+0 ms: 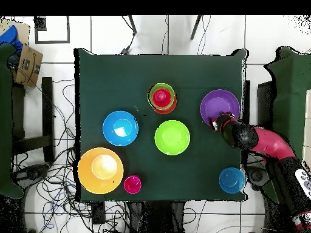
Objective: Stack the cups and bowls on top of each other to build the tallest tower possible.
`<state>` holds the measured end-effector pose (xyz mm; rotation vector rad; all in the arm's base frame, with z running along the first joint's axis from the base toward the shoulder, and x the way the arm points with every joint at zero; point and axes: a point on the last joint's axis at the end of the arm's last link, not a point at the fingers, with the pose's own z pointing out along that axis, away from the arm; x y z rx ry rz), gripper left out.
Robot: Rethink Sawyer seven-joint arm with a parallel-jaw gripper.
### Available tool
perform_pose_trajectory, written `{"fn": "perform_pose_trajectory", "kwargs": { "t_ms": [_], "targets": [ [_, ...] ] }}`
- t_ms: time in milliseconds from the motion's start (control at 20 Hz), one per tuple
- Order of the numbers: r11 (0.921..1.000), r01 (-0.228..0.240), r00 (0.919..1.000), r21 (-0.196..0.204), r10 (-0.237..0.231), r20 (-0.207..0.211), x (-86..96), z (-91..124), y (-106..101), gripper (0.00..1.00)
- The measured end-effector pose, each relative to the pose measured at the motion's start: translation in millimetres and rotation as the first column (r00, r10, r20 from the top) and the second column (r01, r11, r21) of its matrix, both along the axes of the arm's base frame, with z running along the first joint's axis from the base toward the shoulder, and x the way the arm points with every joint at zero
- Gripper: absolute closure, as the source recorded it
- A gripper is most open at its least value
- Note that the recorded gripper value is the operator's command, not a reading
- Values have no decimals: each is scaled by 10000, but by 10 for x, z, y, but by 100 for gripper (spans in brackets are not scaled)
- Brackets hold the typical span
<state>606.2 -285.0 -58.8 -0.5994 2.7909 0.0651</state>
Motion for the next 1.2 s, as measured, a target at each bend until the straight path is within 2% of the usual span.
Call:
{"fn": "perform_pose_trajectory", "kwargs": {
  "t_ms": [400, 650, 800, 950, 1100, 1150, 1200],
  "targets": [
    [9991, -265, 9996, -329, 269, 126, 102, 186, 35, 0],
    [9956, -555, 9984, -758, 557, 5, 115, 345, 77, 0],
    [9913, -742, 9968, -1083, 706, -371, 23, 466, 119, 0],
    [9895, -799, 9942, -1208, 704, -813, -87, 533, 149, 0],
    [9890, -782, 9872, -1256, 592, -1482, -257, 604, 197, 0],
    [9892, -727, 9802, -1272, 473, -1924, -376, 648, 226, 0],
    [9894, -710, 9780, -1270, 440, -2041, -409, 659, 239, 0]
  ]
}}
